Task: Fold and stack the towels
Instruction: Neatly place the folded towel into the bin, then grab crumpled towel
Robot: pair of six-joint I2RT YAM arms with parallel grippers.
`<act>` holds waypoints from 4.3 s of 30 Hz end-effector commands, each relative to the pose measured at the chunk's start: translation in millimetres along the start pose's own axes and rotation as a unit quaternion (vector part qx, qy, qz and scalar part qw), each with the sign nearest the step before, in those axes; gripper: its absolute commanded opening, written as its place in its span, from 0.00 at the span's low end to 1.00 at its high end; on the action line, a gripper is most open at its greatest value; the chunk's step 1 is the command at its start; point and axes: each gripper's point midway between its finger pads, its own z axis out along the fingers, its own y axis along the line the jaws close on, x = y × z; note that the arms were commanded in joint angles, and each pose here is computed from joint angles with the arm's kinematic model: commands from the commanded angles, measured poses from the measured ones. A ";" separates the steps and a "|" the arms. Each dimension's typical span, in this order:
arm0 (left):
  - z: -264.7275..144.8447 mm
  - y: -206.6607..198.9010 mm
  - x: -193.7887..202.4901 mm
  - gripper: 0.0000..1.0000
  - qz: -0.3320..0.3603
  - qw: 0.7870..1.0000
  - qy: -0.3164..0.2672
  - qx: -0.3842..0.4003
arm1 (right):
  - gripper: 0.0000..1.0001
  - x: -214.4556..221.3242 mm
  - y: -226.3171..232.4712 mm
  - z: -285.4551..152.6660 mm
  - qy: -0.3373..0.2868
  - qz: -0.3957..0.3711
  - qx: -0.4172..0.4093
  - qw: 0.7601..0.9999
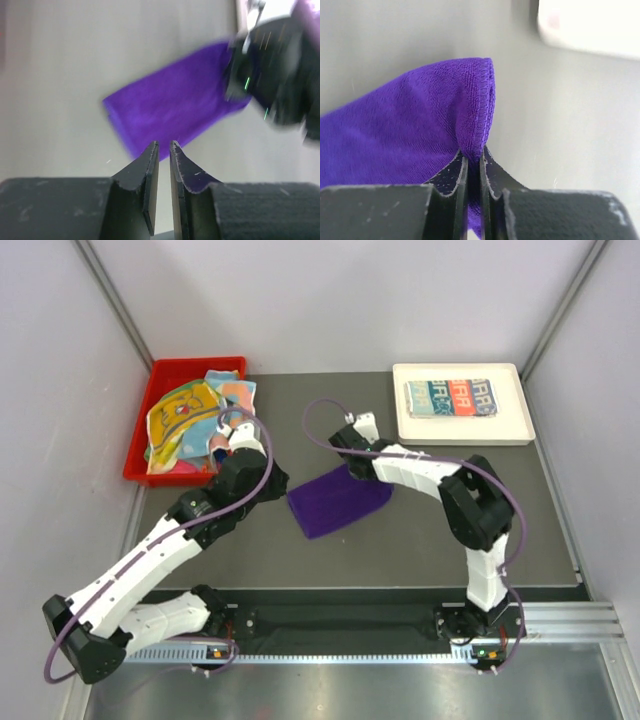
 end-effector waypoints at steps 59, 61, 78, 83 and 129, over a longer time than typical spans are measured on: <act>64.0 -20.7 51.1 0.17 0.079 0.992 0.099 0.028 | 0.01 -266.3 -232.7 76.8 -0.153 -0.101 0.279 0.943; 64.7 -21.3 52.2 0.17 0.079 0.991 0.101 0.028 | 0.01 -265.7 -236.9 76.3 -0.153 -0.101 0.281 0.942; 68.1 -21.4 57.8 0.17 0.080 0.990 0.109 0.032 | 0.01 -270.6 -270.4 63.4 -0.161 -0.088 0.294 0.938; 67.9 -21.4 58.9 0.17 0.082 0.990 0.111 0.034 | 0.01 -271.8 -276.5 58.9 -0.164 -0.084 0.298 0.937; 90.1 -44.3 44.0 0.18 0.069 0.992 0.103 0.035 | 1.00 -235.0 -347.0 58.9 -0.181 0.225 0.065 0.955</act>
